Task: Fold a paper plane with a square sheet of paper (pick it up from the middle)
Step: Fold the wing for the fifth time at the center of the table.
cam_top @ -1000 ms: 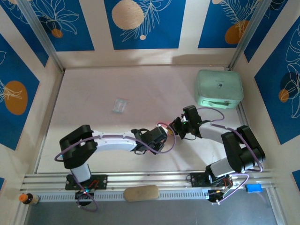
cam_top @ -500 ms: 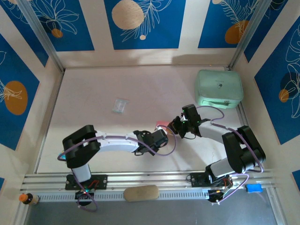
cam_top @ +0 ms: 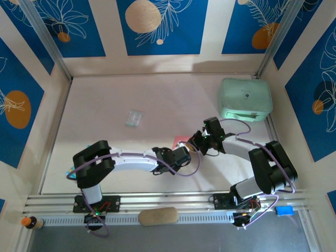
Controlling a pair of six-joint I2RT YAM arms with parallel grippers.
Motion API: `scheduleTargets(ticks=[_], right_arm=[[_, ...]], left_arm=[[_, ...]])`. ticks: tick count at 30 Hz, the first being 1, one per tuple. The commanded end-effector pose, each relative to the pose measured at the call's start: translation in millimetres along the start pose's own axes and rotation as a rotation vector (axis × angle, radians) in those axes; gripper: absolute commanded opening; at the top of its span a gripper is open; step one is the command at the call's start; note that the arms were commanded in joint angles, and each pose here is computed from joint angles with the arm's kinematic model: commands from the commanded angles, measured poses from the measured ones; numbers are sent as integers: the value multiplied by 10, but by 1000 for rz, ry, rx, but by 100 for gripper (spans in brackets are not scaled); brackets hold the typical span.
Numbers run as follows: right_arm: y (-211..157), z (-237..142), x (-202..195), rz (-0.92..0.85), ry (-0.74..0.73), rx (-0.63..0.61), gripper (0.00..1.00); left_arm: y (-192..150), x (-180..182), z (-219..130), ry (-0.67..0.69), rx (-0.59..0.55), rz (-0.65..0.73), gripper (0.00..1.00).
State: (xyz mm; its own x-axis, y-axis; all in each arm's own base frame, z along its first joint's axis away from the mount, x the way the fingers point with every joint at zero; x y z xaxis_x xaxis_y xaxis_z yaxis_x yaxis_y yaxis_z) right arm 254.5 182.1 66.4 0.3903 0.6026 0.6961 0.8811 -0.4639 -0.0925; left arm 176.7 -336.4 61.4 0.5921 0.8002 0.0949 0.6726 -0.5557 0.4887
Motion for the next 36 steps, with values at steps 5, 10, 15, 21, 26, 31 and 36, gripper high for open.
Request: scheduleTargets(ticks=[5, 10, 15, 21, 26, 31, 36], right_arm=[[12, -14, 77, -20, 3, 0, 0], [9, -16, 72, -21, 1, 1, 0], [1, -10, 70, -23, 1, 5, 0], [23, -95, 143, -80, -6, -12, 7], [85, -286, 154, -146, -53, -75, 25], [127, -512, 154, -199, -73, -150, 36], [141, -632, 208, -296, -44, -223, 35]], left_arm=[[31, 0, -20, 22, -4, 19, 24], [46, -9, -32, 12, -13, 14, 17], [30, -16, -20, 6, -10, 12, 10], [-7, -18, 16, -1, -7, -10, 0], [-14, -52, 27, -38, -8, -32, 0], [-10, -122, 55, -166, -16, -120, 0], [-13, -163, 97, -310, -12, -203, 0]])
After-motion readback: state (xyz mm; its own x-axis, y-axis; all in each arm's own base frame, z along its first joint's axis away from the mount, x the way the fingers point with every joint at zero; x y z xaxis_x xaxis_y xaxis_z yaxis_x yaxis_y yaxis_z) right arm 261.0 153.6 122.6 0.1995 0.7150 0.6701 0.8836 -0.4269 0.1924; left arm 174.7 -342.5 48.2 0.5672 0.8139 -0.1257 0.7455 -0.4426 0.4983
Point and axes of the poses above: each hand's point on the last joint's axis, 136 mm out from that joint toward the fingers, its own z axis out along the fingers, its own x axis along the line the jaws close on, y = z × x, the point moved 3 cm from there along -z, back along the fingers, and after that the axes turned 7 degrees about -z, right-handed, at the moved point
